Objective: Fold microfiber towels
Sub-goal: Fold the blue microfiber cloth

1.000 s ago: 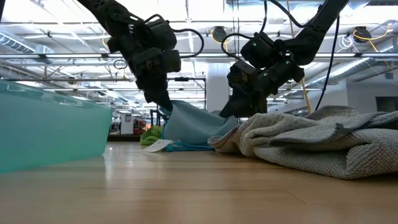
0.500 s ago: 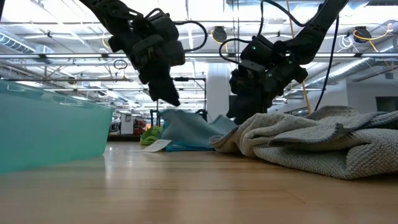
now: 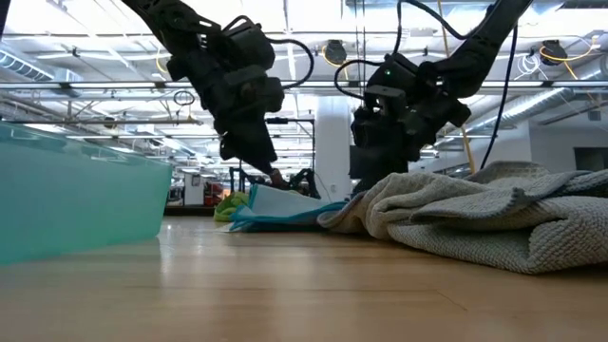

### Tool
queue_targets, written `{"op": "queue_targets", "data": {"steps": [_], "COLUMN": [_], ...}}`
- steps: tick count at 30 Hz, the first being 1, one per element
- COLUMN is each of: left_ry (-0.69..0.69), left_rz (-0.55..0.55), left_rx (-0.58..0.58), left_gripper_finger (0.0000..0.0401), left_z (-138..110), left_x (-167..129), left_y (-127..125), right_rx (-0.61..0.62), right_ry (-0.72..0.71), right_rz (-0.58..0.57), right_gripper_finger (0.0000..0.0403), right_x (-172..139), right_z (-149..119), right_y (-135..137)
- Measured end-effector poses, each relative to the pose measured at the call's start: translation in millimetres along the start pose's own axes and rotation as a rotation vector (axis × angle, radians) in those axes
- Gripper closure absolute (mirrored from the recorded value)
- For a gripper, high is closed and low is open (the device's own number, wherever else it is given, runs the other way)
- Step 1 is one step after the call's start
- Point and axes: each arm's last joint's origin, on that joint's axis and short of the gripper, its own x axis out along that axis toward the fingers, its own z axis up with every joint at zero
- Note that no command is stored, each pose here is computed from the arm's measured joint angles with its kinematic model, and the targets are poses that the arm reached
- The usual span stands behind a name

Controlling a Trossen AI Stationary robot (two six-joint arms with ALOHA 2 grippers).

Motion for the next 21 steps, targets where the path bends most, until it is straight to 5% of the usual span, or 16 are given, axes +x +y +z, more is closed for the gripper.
{"op": "queue_targets", "data": {"steps": [4, 7, 15, 21], "left_ry": [-0.016, -0.008, 0.049, 0.063], "left_rz": [0.013, -0.049, -0.043, 0.016], "left_rx": [-0.06, -0.077, 0.369, 0.417], "left_gripper_finger": [0.0259, 0.0268, 0.021, 0.0142], "left_z": [1.8, 1.8, -15.2, -25.9], "left_x": [-2.3, -5.3, 14.6, 20.3], "left_y": [3.4, -1.2, -54.1, -78.8], "right_rx": [0.061, -0.018, -0.285, -0.422], "right_ry": [-0.015, 0.016, -0.075, 0.015], "right_rz": [-0.008, 0.042, -0.051, -0.059], "right_gripper_finger": [0.0277, 0.0277, 0.0264, 0.0229], "right_x": [3.0, 5.3, 0.3, 14.4], "right_z": [-1.1, -7.1, -14.4, -30.9], "right_y": [4.6, 19.7, 50.0, 54.7]}}
